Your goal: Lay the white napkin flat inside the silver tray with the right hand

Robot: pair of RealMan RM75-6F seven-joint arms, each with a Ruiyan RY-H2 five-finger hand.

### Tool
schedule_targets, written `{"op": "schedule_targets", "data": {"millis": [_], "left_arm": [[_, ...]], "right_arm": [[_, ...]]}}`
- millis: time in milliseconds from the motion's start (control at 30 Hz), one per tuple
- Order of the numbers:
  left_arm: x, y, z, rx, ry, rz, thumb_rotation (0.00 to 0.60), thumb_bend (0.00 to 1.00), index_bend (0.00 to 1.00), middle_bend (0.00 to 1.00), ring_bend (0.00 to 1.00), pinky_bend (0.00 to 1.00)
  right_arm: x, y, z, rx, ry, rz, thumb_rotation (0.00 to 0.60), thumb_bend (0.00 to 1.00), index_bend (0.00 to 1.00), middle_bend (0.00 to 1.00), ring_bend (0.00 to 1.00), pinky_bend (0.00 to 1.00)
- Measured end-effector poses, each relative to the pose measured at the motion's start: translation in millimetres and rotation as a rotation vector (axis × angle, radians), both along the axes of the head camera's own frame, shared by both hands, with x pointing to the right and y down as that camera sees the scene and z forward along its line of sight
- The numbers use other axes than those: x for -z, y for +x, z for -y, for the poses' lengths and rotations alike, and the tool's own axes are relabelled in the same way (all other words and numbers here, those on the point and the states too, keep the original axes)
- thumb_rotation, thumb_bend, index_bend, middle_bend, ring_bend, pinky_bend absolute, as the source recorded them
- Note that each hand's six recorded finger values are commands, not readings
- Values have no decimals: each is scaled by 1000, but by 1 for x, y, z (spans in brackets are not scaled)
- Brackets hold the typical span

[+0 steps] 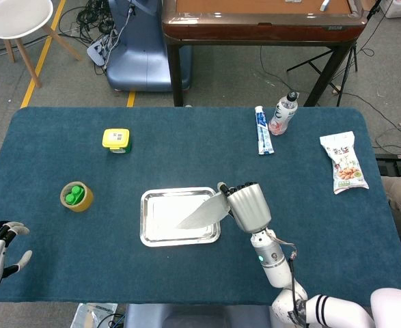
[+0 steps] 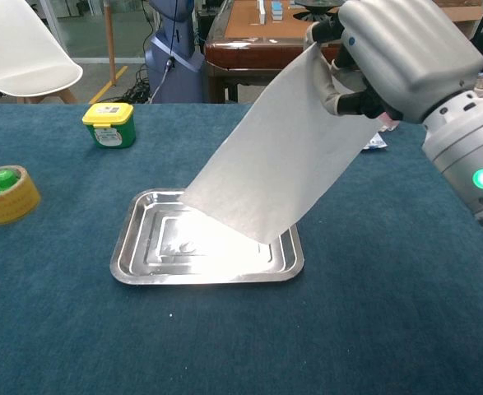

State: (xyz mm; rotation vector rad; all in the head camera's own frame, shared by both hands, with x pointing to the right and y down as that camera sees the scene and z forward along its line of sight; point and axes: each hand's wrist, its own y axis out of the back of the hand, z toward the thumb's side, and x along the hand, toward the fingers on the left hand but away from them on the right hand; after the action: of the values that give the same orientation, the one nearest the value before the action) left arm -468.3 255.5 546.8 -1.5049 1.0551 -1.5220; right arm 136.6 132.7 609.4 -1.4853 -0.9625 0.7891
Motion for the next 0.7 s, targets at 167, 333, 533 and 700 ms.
{"op": "schedule_targets", "data": {"millis": [167,333,533,700], "left_arm": [[0,1,-1,-2,-4,-4,600,225,407,348,230,480],[1,0,-1,-1,-3,-6,600,226,407,348,230,480],[1,-1,-1,3,-3,-6,600,225,407,348,230,480],[1,0,-2,0,-7,-9,600,226,407,348,230,480]], "right_arm": [[-1,-7,9,-4,19,24,600,651,600,1000,1000,1000],[3,-16,13,25,40,77,600,651,607,1000,1000,1000],[10,-30,-3,186,95,136,600,651,624,1000,1000,1000],[2,-29,-23,342,111,91,600,651,633,1000,1000,1000]]}}
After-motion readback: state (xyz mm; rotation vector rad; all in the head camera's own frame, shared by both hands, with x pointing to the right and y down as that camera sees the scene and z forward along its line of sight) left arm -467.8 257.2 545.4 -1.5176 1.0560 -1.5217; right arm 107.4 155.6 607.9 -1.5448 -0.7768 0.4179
